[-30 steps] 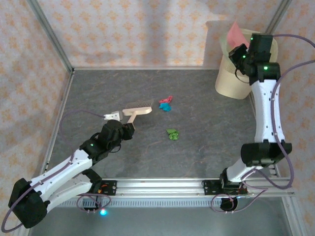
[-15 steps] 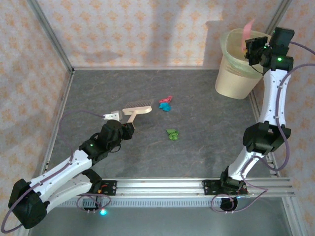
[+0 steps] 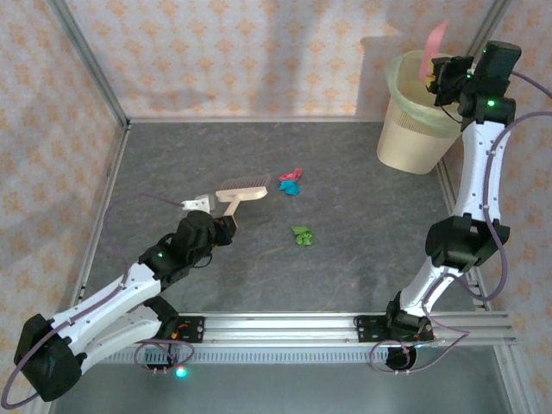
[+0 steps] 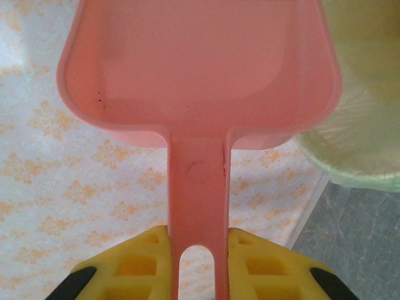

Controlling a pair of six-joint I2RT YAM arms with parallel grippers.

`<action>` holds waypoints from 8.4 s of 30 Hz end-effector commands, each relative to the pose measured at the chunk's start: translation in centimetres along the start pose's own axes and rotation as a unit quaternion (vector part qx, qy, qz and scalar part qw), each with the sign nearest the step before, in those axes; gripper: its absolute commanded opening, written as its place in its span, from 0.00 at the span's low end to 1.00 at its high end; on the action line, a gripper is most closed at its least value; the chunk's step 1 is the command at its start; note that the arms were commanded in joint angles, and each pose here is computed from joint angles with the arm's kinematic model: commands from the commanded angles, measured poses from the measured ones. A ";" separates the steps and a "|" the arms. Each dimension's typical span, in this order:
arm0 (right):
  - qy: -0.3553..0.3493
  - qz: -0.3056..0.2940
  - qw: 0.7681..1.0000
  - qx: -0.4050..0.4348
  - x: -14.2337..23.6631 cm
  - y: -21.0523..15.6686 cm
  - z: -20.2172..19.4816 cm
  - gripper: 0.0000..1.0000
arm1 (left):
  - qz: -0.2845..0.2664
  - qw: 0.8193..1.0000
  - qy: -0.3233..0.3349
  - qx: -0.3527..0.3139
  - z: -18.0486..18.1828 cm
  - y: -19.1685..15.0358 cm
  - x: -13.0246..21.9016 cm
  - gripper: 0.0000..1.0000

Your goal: Sweep away the paper scraps from the table

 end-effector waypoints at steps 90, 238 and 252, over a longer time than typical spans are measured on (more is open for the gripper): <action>-0.135 0.345 0.682 0.630 13.0 -36.1 -29.9 0.00 | 0.102 0.994 0.049 0.009 -6.5 3.6 0.7 0.00; -0.248 0.211 0.657 0.680 8.1 -32.9 -34.8 0.00 | 0.191 0.981 -0.034 -0.033 -14.6 3.5 -0.8 0.00; -0.240 0.202 0.662 0.681 8.1 -32.8 -34.5 0.00 | 0.116 0.992 -0.047 0.035 -11.8 6.7 1.5 0.00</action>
Point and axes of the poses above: each hand's point on the last joint's axis, 136 mm out from that joint toward the fingers, its own x axis back along the fingers, its own z axis along the line the jaws close on, y = z × x, the point moved 6 cm from there along x, back along the fingers, and after that the axes turned 5 degrees about x, right-handed, at the moved point
